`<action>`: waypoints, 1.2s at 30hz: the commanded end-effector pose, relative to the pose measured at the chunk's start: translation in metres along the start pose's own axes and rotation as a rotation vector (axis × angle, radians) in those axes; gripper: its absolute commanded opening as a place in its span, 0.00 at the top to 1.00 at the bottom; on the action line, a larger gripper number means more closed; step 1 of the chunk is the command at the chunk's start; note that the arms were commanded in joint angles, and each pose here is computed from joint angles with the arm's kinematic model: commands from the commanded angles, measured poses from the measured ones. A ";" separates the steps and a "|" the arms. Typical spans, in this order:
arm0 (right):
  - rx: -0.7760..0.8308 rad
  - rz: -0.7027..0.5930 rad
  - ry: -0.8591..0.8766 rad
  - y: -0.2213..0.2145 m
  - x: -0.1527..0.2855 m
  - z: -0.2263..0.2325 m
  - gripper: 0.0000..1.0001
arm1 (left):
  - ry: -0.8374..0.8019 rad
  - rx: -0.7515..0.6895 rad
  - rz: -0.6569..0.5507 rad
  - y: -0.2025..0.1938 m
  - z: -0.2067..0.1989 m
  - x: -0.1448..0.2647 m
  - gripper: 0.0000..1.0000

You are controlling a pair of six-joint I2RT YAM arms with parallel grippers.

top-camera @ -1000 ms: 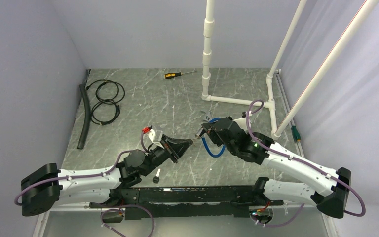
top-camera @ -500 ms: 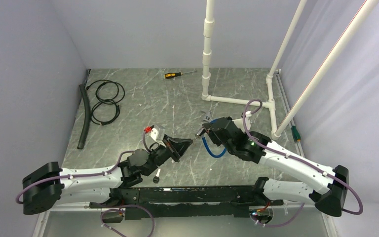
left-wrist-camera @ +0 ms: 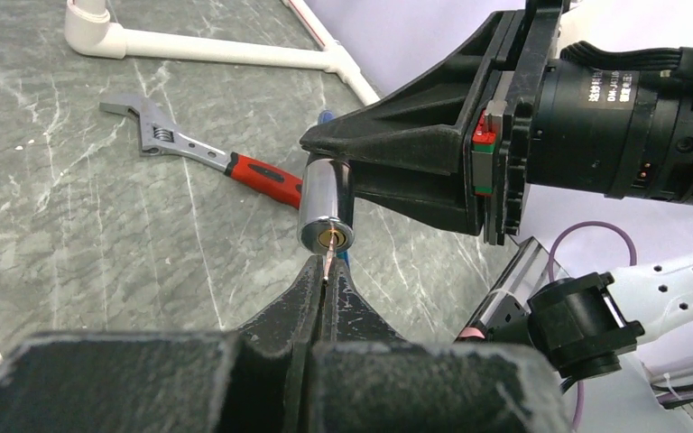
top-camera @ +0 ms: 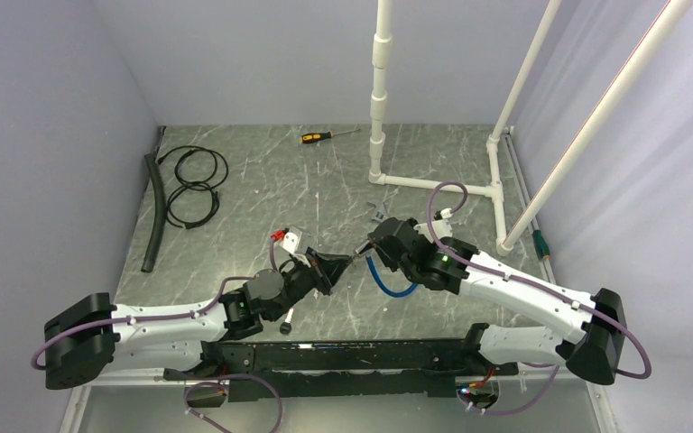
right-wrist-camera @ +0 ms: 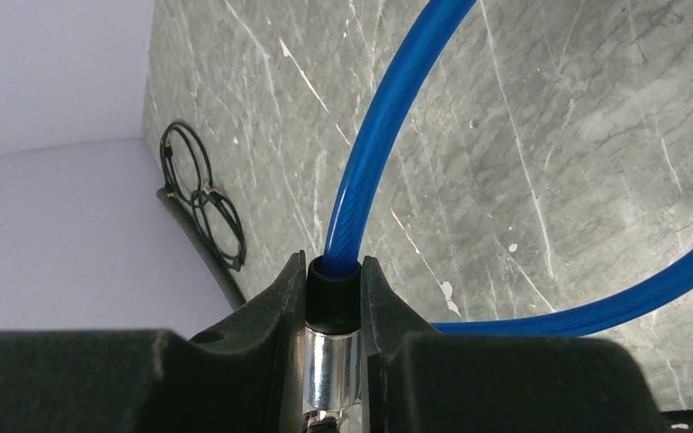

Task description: Unlock with the key

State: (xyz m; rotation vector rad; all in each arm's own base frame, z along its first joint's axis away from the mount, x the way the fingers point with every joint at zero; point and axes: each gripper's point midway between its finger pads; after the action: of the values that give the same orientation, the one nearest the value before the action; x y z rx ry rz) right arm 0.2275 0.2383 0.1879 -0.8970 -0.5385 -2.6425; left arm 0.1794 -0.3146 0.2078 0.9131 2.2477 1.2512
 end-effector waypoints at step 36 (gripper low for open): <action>-0.002 0.042 0.029 -0.018 0.016 0.022 1.00 | 0.123 0.017 -0.036 0.010 0.016 -0.011 1.00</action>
State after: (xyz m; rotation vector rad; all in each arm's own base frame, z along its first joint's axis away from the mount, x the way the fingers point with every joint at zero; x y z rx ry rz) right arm 0.2254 0.2437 0.1828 -0.9281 -0.5897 -2.6397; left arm 0.1840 -0.3135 0.1981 0.9240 2.2934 1.2951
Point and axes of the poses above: each gripper's point midway between its finger pads, its own x axis back along the fingers, its own z axis along the line the jaws close on, y = z × x, and after that the axes turned 1 degree about -x, right-handed
